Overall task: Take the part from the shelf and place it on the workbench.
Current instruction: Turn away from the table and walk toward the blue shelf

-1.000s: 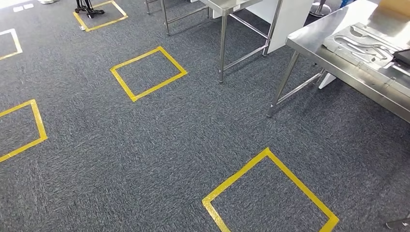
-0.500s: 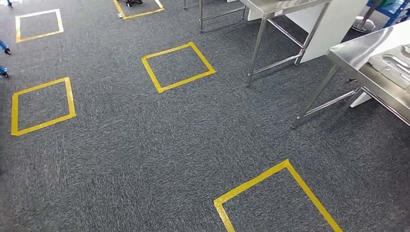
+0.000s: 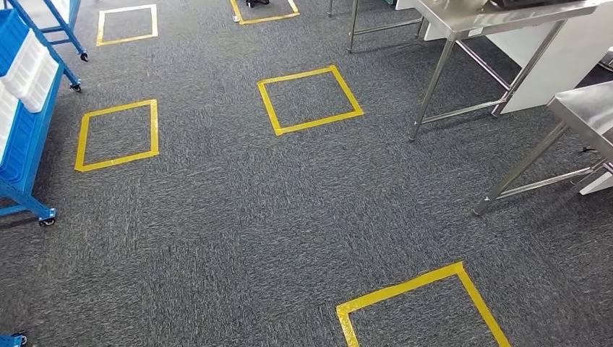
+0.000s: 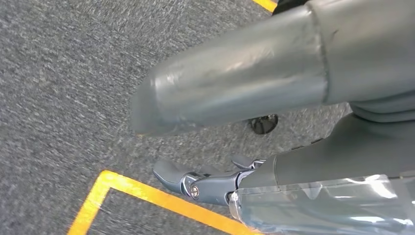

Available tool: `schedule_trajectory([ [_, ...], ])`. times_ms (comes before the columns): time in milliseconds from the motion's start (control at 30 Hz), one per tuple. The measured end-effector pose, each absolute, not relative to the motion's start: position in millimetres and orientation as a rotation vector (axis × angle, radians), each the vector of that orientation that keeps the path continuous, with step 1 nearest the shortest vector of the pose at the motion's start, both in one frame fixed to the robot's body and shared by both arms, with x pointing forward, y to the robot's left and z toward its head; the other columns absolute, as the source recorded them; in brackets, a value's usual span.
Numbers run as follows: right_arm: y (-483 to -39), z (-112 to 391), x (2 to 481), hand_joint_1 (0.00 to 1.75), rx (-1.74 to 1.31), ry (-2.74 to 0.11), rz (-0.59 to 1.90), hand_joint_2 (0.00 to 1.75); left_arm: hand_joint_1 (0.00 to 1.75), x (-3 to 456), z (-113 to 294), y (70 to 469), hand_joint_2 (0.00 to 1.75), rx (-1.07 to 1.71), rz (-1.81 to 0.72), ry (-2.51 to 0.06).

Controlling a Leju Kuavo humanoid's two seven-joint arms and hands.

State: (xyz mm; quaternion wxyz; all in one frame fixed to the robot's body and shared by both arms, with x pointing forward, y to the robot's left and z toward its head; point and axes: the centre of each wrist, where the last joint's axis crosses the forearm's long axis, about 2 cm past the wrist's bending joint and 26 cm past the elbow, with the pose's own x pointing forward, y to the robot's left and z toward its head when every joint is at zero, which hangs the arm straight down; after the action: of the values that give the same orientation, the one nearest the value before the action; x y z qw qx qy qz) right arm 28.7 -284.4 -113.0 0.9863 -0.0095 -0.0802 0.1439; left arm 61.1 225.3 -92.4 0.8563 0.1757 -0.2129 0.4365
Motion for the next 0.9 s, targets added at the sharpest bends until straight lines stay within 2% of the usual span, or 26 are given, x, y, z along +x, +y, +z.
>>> schedule_trajectory([
  [500,-275,-112,39,0.0,0.006,-0.254,0.319,0.0,0.0,68,-92,227,0.0,0.462,0.959,-0.461],
  [900,-273,-112,39,0.0,0.014,-0.272,0.331,0.0,0.0,71,-94,223,0.0,0.387,0.983,-0.436],
])
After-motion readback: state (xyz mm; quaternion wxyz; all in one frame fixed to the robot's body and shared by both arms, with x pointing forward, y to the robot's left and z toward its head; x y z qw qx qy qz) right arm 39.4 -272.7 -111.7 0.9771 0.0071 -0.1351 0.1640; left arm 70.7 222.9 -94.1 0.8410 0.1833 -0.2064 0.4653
